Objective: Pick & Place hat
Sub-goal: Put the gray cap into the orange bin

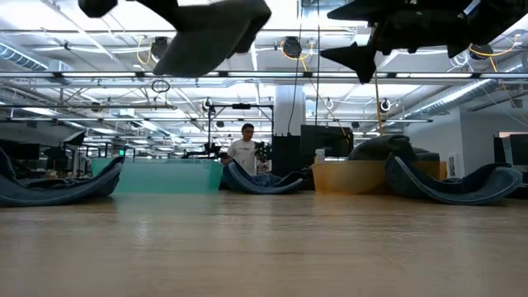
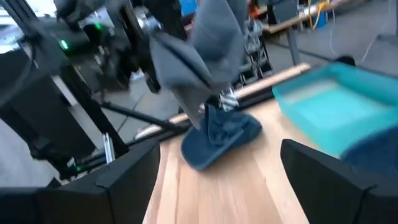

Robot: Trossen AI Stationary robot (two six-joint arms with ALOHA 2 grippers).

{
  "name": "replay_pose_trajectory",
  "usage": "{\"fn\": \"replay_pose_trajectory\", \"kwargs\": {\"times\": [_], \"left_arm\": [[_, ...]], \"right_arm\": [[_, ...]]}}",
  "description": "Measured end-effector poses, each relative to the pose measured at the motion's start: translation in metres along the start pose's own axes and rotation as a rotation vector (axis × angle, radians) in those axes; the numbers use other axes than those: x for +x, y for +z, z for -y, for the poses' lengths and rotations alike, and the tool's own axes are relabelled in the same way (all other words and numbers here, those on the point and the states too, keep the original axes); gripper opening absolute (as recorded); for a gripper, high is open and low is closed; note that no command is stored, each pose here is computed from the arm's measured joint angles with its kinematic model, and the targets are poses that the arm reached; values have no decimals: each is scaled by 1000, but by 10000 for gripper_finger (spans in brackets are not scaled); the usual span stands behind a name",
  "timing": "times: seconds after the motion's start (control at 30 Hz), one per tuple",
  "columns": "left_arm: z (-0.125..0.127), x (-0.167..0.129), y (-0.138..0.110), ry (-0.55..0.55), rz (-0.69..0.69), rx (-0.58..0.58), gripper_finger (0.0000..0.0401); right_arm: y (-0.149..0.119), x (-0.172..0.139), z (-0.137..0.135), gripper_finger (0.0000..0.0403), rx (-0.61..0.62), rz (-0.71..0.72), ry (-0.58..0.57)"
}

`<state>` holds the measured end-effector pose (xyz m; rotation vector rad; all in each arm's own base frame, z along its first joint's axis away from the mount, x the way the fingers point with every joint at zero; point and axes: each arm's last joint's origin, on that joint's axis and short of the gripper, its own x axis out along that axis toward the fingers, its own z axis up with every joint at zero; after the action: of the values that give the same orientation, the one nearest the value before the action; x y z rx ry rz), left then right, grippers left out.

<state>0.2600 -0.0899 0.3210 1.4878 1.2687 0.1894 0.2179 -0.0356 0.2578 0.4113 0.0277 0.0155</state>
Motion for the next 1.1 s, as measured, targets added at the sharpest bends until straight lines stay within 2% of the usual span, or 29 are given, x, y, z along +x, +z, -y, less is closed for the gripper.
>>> {"fn": "replay_pose_trajectory", "kwargs": {"times": [0.17, 0.33, 0.47, 0.67, 0.8, 0.93, 1.1], "left_arm": [[-1, 17, 11, 14, -73, 187, 0], [0, 40, 27, 31, -170, 328, 0], [0, 55, 38, 87, -266, 408, 0], [-4, 69, 55, 117, -296, 464, 0], [-9, 68, 64, 146, -250, 411, 0], [-15, 64, 73, 175, -198, 367, 0], [-20, 58, 83, 204, -124, 409, 0]], "right_arm": [[6, 0, -2, 320, -76, 60, 14], [4, 0, 0, 320, -213, 82, -130], [3, 0, 2, 320, -262, 84, -202], [4, 0, 2, 320, -285, 86, -204], [4, 0, 3, 320, -330, 83, -211], [6, -1, 4, 320, -256, 102, -210], [7, -2, 8, 320, -161, 117, -222]]}}
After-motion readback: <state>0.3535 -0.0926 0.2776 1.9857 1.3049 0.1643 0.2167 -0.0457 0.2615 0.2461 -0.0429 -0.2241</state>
